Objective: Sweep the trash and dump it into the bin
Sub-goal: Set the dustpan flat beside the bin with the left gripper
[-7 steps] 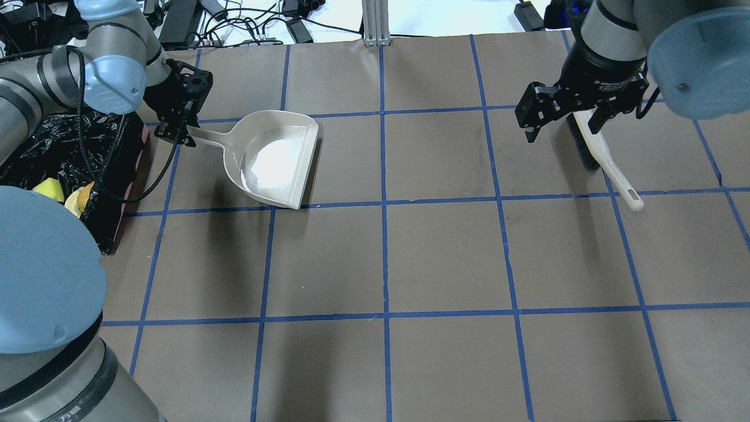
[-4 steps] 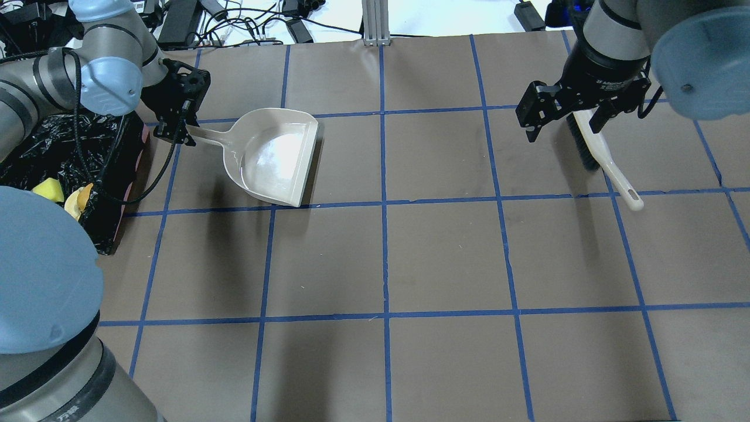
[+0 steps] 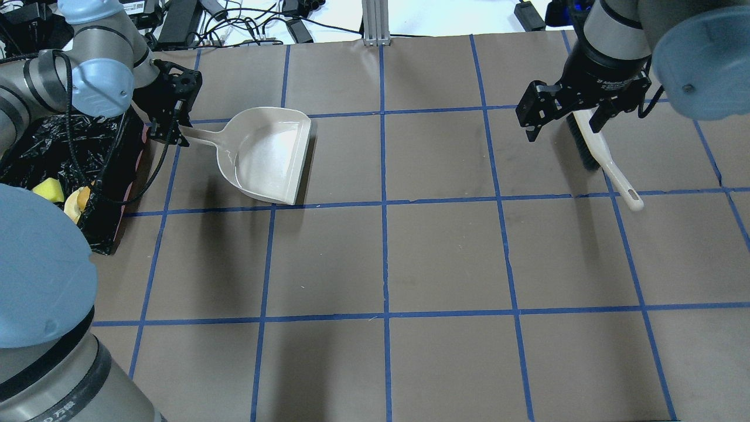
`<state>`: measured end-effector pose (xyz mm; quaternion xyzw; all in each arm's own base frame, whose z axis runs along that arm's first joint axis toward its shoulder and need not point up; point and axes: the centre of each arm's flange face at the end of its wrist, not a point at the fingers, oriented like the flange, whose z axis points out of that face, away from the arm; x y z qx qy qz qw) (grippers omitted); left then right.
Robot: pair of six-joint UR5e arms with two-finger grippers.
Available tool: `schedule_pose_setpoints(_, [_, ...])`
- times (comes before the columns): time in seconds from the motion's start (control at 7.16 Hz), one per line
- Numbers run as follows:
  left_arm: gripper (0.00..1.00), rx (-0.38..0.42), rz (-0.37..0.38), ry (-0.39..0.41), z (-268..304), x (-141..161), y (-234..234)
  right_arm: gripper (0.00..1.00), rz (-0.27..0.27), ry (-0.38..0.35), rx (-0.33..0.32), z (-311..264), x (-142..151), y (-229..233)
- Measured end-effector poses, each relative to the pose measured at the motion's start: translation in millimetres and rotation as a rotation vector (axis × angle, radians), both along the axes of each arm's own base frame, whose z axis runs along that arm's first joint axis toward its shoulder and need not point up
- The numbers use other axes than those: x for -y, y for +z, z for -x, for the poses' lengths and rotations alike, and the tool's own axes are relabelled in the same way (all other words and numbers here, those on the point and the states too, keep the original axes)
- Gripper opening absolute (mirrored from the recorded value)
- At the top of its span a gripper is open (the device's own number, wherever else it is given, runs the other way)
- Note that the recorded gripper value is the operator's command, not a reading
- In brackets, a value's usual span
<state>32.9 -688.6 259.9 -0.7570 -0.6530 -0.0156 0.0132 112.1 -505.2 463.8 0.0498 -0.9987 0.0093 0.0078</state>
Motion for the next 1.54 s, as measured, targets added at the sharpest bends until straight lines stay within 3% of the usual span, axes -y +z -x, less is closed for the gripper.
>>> schedule_pose_setpoints(0.14, [0.36,0.0,-0.002,0.0,1,0,-2,1.0,0.0,0.0,0.0,0,0,0])
schedule_pose_setpoints(0.28, [0.73,0.0,-0.003,-0.001,1,1,-3,1.0,-0.001,0.0,-0.001,0,0,0])
schedule_pose_setpoints(0.42, [0.82,0.001,0.001,0.0,2,1,-3,1.0,-0.001,0.0,-0.002,0,0,0])
schedule_pose_setpoints(1.12, [0.83,0.006,0.027,0.03,2,2,9,1.0,-0.001,0.0,-0.001,0,0,0])
schedule_pose_setpoints(1.54, [0.83,-0.021,0.071,0.144,20,0,38,1.0,-0.001,0.0,-0.001,0,0,0])
